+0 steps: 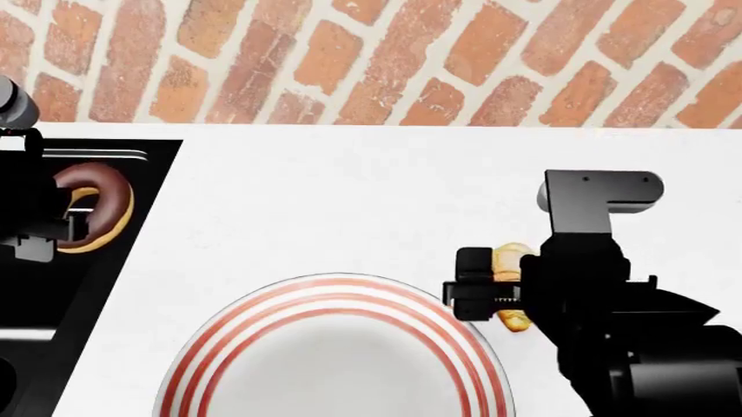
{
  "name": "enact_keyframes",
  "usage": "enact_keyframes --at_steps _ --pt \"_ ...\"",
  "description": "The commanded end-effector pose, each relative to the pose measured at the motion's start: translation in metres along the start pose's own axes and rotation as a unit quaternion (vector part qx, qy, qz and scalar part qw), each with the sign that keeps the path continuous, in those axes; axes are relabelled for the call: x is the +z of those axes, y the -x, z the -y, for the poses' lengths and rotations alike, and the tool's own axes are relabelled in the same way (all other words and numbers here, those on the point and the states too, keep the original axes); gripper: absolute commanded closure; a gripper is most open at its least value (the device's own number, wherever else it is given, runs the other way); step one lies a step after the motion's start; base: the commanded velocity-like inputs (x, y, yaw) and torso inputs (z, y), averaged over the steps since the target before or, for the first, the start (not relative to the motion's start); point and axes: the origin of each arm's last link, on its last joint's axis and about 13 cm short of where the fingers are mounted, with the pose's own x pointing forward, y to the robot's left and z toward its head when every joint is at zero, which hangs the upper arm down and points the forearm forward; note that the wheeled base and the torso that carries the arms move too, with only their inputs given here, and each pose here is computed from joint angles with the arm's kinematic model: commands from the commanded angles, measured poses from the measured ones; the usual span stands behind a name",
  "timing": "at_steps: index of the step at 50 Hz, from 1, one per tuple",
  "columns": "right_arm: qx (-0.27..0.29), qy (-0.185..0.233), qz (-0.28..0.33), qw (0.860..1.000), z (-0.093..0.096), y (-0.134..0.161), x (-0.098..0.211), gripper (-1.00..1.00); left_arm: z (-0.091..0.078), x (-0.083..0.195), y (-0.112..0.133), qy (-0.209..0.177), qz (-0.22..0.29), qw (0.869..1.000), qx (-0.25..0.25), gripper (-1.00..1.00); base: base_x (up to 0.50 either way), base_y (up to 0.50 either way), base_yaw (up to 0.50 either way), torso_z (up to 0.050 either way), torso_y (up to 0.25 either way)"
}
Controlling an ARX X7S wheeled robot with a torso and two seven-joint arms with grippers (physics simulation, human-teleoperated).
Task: Place the pastries on the plates.
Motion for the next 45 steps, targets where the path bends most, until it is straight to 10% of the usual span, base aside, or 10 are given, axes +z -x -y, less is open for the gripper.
enact_keyframes --at_steps 1,22,45 --pt "-0.008 -0.003 0.014 1.000 0.005 0.001 0.003 1.00 0.006 0.005 -0.006 0.000 0.003 1.000 -0.001 1.00 0.00 0.00 0.00 0.000 0.000" --pt "0.054 0.084 0.085 0.991 -0.019 0.059 0.042 1.00 0.006 0.006 -0.004 0.001 0.006 1.000 -0.004 1.00 0.00 0.00 0.00 0.000 0.000" --pt "0.199 0.181 0.020 0.963 -0.060 0.101 0.001 1.00 0.011 0.012 -0.006 -0.003 0.013 1.000 -0.011 1.00 0.00 0.00 0.00 0.000 0.000"
